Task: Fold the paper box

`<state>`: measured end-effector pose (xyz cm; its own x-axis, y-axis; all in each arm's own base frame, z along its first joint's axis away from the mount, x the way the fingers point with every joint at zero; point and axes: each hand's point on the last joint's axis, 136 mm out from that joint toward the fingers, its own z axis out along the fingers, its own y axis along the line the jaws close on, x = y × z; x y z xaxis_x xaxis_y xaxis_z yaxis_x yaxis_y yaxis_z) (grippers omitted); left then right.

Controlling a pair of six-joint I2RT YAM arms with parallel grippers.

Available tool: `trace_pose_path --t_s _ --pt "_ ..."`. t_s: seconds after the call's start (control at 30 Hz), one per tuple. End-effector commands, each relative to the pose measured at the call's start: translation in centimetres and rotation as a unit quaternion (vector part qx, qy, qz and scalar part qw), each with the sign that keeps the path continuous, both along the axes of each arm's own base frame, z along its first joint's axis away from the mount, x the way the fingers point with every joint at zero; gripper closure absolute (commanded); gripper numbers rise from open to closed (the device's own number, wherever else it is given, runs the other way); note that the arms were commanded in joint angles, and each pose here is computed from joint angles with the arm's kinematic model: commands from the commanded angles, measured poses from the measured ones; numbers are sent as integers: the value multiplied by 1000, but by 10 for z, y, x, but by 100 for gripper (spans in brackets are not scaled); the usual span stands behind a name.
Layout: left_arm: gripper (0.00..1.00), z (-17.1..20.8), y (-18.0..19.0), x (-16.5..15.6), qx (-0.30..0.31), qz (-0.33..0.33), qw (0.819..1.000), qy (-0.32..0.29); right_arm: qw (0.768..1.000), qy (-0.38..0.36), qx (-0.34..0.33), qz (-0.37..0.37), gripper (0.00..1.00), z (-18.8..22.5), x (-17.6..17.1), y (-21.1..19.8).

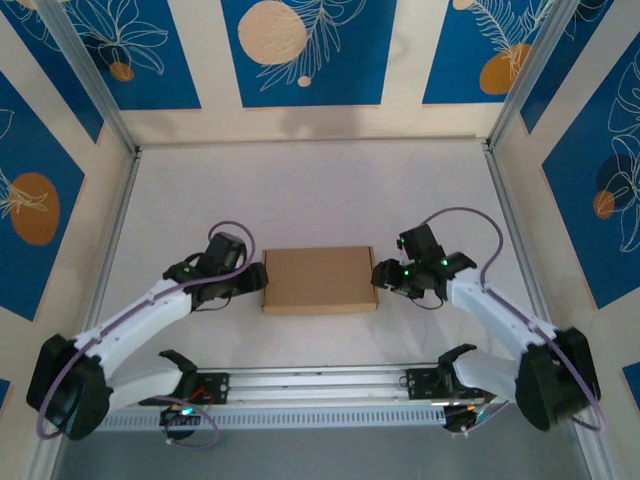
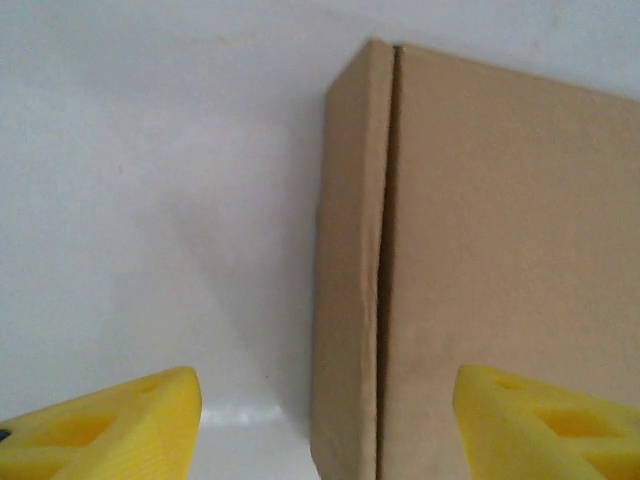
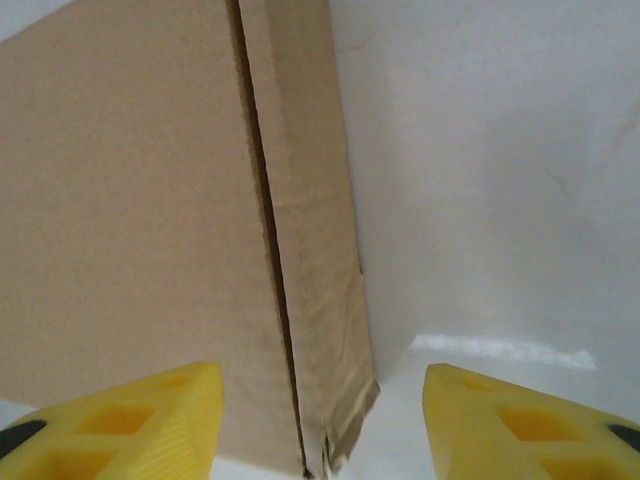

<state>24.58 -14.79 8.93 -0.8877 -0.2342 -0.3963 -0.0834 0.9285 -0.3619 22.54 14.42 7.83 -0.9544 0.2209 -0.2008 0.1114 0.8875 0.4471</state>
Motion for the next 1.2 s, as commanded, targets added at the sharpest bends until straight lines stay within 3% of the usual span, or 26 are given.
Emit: trace_pose_path --t_s 0.0,0.17,0.4,0.6,0.9,1.03,1.17 --pt "33 -7 -14 19 -23 -20 999 -23 995 -14 60 73 43 11 10 28" --pt "43 -18 -32 28 -52 -39 998 -18 995 17 60 75 45 -11 20 33" --pt "63 -30 -48 34 -72 -58 996 -2 994 35 70 78 57 -23 26 45" --pt "67 -34 -59 57 -67 -67 995 9 995 32 59 70 60 -26 50 43" --pt "67 -35 -60 107 -66 -45 997 17 996 40 50 56 58 -35 103 42" --pt "64 -31 -60 117 -71 -41 996 15 997 37 49 55 55 -31 110 44" --pt "50 -7 -51 121 -67 -42 997 -9 998 9 29 49 40 -11 112 34"
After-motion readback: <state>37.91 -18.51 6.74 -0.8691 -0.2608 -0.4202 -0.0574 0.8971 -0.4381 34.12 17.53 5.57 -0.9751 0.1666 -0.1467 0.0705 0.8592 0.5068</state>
